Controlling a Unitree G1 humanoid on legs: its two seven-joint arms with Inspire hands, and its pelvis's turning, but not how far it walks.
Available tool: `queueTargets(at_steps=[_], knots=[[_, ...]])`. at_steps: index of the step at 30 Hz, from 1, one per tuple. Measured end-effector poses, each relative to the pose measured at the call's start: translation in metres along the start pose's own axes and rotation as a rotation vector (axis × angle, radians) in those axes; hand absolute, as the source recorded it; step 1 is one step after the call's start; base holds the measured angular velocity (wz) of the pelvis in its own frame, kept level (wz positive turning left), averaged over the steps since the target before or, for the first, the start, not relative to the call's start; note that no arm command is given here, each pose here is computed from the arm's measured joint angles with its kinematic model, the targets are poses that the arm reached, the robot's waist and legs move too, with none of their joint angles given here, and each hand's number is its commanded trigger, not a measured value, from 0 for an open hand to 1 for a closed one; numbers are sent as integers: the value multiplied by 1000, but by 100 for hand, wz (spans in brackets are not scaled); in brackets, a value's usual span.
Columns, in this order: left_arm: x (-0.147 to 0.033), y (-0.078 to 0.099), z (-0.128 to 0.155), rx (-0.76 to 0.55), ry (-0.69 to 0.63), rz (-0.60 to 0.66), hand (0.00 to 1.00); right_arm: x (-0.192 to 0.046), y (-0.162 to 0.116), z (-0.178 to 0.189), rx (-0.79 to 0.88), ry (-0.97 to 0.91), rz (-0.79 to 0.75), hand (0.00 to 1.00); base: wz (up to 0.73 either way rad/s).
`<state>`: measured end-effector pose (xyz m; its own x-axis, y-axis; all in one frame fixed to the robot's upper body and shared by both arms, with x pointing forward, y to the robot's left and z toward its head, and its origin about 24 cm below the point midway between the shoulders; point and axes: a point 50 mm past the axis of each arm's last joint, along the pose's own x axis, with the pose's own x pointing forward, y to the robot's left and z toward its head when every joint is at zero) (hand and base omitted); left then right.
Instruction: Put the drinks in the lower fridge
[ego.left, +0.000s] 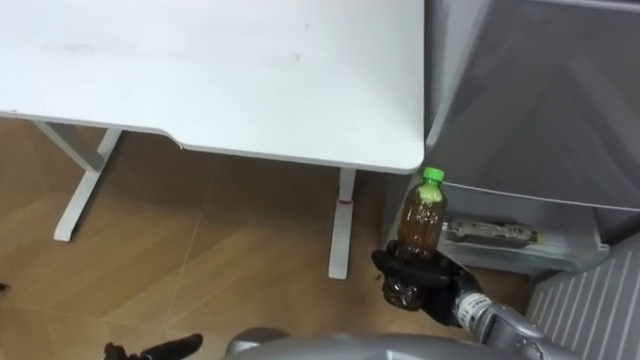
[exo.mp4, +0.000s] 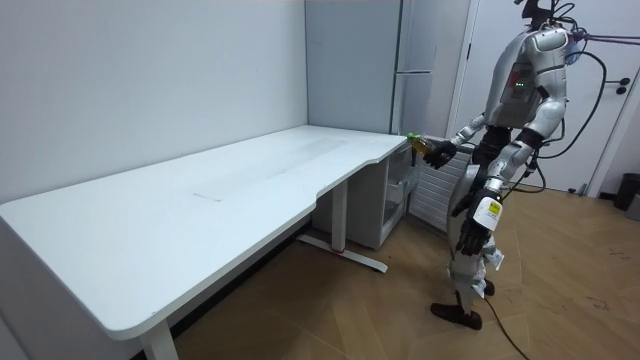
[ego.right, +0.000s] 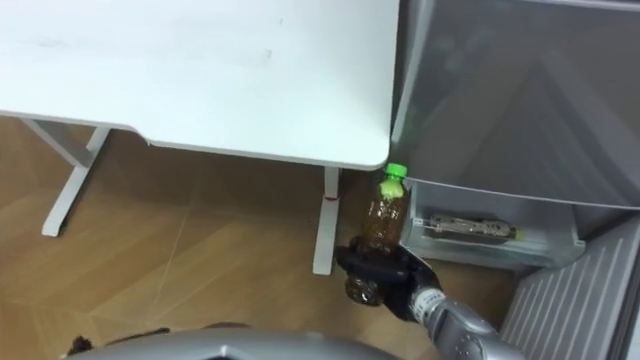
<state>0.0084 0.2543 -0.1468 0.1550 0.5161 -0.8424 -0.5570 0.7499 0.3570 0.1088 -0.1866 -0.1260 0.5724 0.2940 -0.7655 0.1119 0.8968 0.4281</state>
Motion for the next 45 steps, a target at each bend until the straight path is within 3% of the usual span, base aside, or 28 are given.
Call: queueTargets(at_steps=[19, 27, 35, 45], knots=[[3, -24, 14, 230, -52, -143, 0, -2, -23, -14, 56, 62, -188, 100, 0], [-1, -39, 13, 313, -67, -243, 0, 1, -20, -19, 300, 21, -218, 100, -1], [-5, -48, 10, 390, -91, -285, 0, 2, -20, -11, 711, -135, -209, 100, -4], [-1, -46, 12, 451, -111, -286, 0, 2, -21, 1, 885, -263, -212, 100, -5]])
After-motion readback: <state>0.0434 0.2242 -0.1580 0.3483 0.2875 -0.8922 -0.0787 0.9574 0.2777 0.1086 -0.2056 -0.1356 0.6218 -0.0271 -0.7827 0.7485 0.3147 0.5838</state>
